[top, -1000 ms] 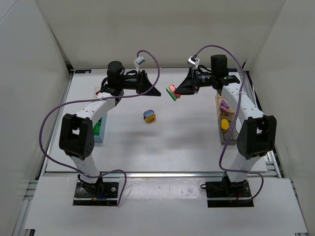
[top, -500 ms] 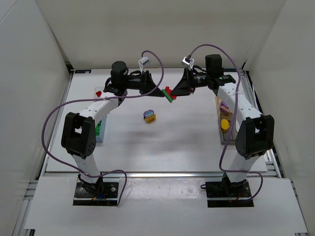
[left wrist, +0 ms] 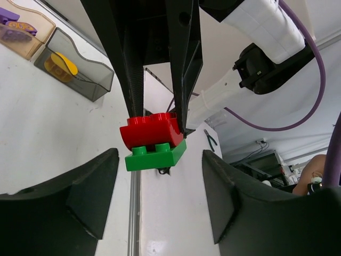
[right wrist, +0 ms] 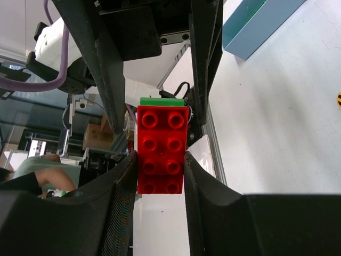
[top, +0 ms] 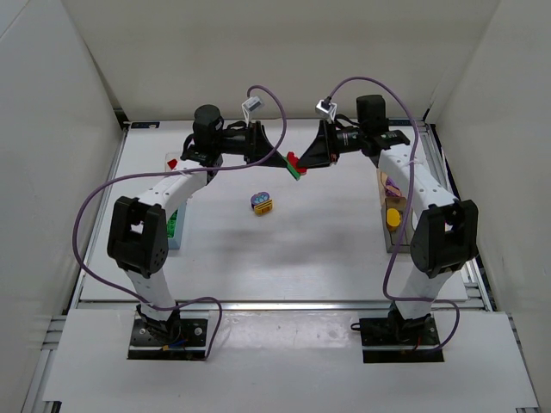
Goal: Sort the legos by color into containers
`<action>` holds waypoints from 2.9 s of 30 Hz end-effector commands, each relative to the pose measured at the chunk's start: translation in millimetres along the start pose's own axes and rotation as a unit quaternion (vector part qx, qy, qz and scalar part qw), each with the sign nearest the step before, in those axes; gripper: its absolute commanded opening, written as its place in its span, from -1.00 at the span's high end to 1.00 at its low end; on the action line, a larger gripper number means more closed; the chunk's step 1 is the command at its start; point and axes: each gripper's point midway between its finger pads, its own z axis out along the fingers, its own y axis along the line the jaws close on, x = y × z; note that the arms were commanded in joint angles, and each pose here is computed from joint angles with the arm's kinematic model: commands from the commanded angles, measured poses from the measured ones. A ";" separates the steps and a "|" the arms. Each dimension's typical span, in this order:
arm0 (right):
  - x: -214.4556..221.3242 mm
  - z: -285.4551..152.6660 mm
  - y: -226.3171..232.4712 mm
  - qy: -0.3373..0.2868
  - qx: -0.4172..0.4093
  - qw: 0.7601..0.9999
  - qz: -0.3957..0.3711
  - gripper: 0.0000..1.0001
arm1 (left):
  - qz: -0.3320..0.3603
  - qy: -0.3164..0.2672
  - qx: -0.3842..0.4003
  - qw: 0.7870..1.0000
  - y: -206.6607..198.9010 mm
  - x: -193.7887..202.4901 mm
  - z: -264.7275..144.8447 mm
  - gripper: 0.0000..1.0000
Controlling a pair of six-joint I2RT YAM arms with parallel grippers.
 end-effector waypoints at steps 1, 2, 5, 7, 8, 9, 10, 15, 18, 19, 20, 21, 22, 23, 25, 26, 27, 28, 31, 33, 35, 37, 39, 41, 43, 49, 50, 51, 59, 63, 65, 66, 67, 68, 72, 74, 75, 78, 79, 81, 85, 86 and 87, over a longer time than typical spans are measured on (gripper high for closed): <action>-6.5 1.7 11.9 0.004 -0.011 1.000 -0.028 1.00 | 0.028 0.007 0.015 0.999 -10.9 -5.4 3.2 -0.42; -6.2 1.7 11.3 0.003 -0.010 1.000 -0.028 1.00 | 0.028 0.007 0.015 0.999 -10.9 -5.7 3.3 -0.38; -5.6 1.5 11.6 0.003 -0.009 1.000 -0.029 1.00 | 0.026 0.007 0.014 1.000 -10.4 -5.1 3.2 -0.15; -5.4 1.6 10.9 0.003 -0.009 1.000 -0.029 1.00 | 0.024 0.008 0.013 1.000 -8.9 -4.1 3.3 -0.03; -5.1 2.7 11.1 0.004 -0.009 0.999 -0.031 1.00 | 0.023 0.010 0.014 1.000 -9.1 -3.0 3.7 0.04; -5.5 2.3 10.3 0.003 -0.008 1.000 -0.029 1.00 | 0.022 0.009 0.014 1.000 -8.8 -3.2 3.1 0.16; -6.3 1.9 9.7 0.002 -0.007 0.999 -0.032 1.00 | 0.023 0.009 0.014 1.000 -8.7 -3.2 3.1 0.21; -5.5 1.3 5.5 -0.002 0.011 0.999 -0.043 1.00 | 0.018 0.012 0.014 1.000 -8.9 2.0 2.6 0.45; -6.4 -1.4 4.0 -0.006 0.027 0.997 -0.071 1.00 | 0.012 0.013 0.012 1.000 -10.5 10.0 0.7 0.48; -7.5 -3.4 0.9 -0.011 0.040 0.997 -0.070 1.00 | 0.009 0.014 0.012 1.000 -11.0 12.9 0.0 0.49; -8.3 -4.9 2.5 -0.014 0.044 0.996 -0.081 1.00 | 0.011 0.012 0.010 1.000 -13.7 14.2 -1.4 0.49; -9.3 -6.5 2.1 -0.016 0.049 0.994 -0.092 1.00 | 0.009 0.014 0.011 1.000 -14.9 18.0 -1.7 0.50; -12.3 -12.3 -0.4 -0.023 0.058 0.994 -0.093 1.00 | -0.002 0.015 0.009 1.000 -11.7 24.7 -3.2 0.50; -14.0 -14.1 -0.8 -0.027 0.065 0.993 -0.097 1.00 | -0.004 0.016 0.008 1.000 -12.2 27.9 -3.9 0.50; -18.7 -20.3 -0.5 -0.035 0.072 0.991 -0.108 1.00 | -0.014 0.017 0.005 1.000 -13.0 38.2 -6.2 0.51; -22.1 -27.1 -2.7 -0.042 0.079 0.990 -0.106 1.00 | -0.016 0.017 0.004 1.000 -12.8 41.3 -6.8 0.51; -24.9 -31.5 -1.5 -0.047 0.082 0.989 -0.111 1.00 | -0.011 0.016 0.003 1.000 -16.0 43.1 -7.9 0.51; -26.8 -34.5 -2.0 -0.051 0.086 0.989 -0.112 1.00 | -0.021 0.014 -0.003 1.000 -12.9 47.5 -12.4 0.51; -32.3 -49.3 -3.9 -0.067 0.099 0.986 -0.114 1.00 | -0.030 0.005 -0.018 0.999 -11.1 54.4 -22.9 0.51; -32.9 -55.1 -5.3 -0.073 0.103 0.986 -0.112 1.00 | -0.027 -0.002 -0.026 0.999 -12.3 57.5 -28.3 0.52; -34.0 -60.4 -5.5 -0.079 0.107 0.985 -0.114 1.00 | -0.038 -0.004 -0.035 0.999 -9.9 63.9 -34.1 0.52; -31.7 -63.4 -7.3 -0.081 0.108 0.985 -0.108 1.00 | -0.038 -0.008 -0.044 0.998 -10.3 66.6 -37.2 0.52; -30.5 -64.3 -9.1 -0.082 0.108 0.985 -0.105 1.00 | -0.029 -0.007 -0.049 0.998 -9.5 68.7 -39.9 0.52; -28.0 -63.2 -7.5 -0.078 0.102 0.986 -0.106 1.00 | -0.028 -0.007 -0.051 0.998 -11.7 68.4 -41.3 0.53; -26.5 -62.1 -5.2 -0.074 0.089 0.988 -0.100 0.68 | -0.021 -0.005 -0.050 0.998 -12.3 68.6 -41.5 0.53; -12.8 -40.8 14.4 -0.032 0.049 0.994 -0.093 -0.32 | 0.000 0.016 -0.042 0.999 -15.4 62.1 -34.6 0.52; -10.5 -37.8 15.3 -0.027 0.047 0.994 -0.097 -0.34 | 0.026 0.023 -0.038 0.999 -12.4 60.5 -32.3 0.52; -5.3 -29.6 18.6 -0.015 0.039 0.994 -0.102 -0.34 | 0.015 0.034 -0.037 0.999 -17.0 58.6 -28.6 0.52; 17.0 -0.7 20.0 0.024 0.015 0.995 -0.094 -0.32 | 0.045 0.063 -0.010 0.997 -21.8 47.6 -11.1 0.51; 16.3 5.9 18.5 0.030 0.011 0.994 -0.100 -0.28 | 0.048 0.076 0.007 0.996 -25.5 49.2 -4.2 0.51; 14.3 6.2 17.8 0.031 0.011 0.994 -0.102 -0.27 | 0.047 0.081 0.013 0.995 -26.0 50.8 -0.5 0.51; 13.2 6.5 17.5 0.031 0.010 0.994 -0.104 -0.25 | 0.046 0.083 0.015 0.995 -26.9 51.6 1.0 0.51; 12.6 6.9 16.5 0.031 0.010 0.994 -0.102 -0.23 | 0.046 0.085 0.017 0.995 -27.4 52.4 2.5 0.51; 13.0 8.0 16.4 0.033 0.008 0.994 -0.101 -0.22 | 0.049 0.086 0.018 0.995 -28.5 52.3 4.0 0.51; 18.9 13.6 18.7 0.043 0.003 0.994 -0.100 -0.14 | 0.053 0.085 0.018 0.995 -28.2 49.8 5.9 0.51; 24.0 16.2 17.7 0.049 0.002 0.994 -0.100 -0.14 | 0.056 0.085 0.018 0.995 -28.2 48.4 6.2 0.51; 27.4 17.5 18.7 0.052 0.002 0.994 -0.098 -0.14 | 0.058 0.084 0.018 0.995 -29.1 46.5 6.5 0.51; 35.7 20.1 20.3 0.058 0.000 0.994 -0.096 -0.16 | 0.057 0.084 0.017 0.995 -27.5 46.5 7.3 0.51; 38.5 21.7 20.7 0.061 -0.001 0.994 -0.095 -0.16 | 0.060 0.083 0.016 0.995 -27.9 45.5 7.5 0.51; 41.6 22.0 21.8 0.064 -0.001 0.993 -0.095 -0.17 | 0.059 0.083 0.014 0.995 -27.2 45.7 7.5 0.51; 43.6 25.0 26.9 0.068 -0.007 0.993 -0.098 -0.16 | 0.058 0.083 0.013 0.995 -25.3 46.9 7.5 0.51; 43.2 25.6 29.9 0.069 -0.009 0.992 -0.102 -0.16 | 0.058 0.083 0.012 0.995 -24.7 47.2 7.5 0.51; 43.0 25.8 29.9 0.069 -0.010 0.992 -0.102 -0.15 | 0.055 0.083 0.011 0.995 -23.3 48.1 7.5 0.51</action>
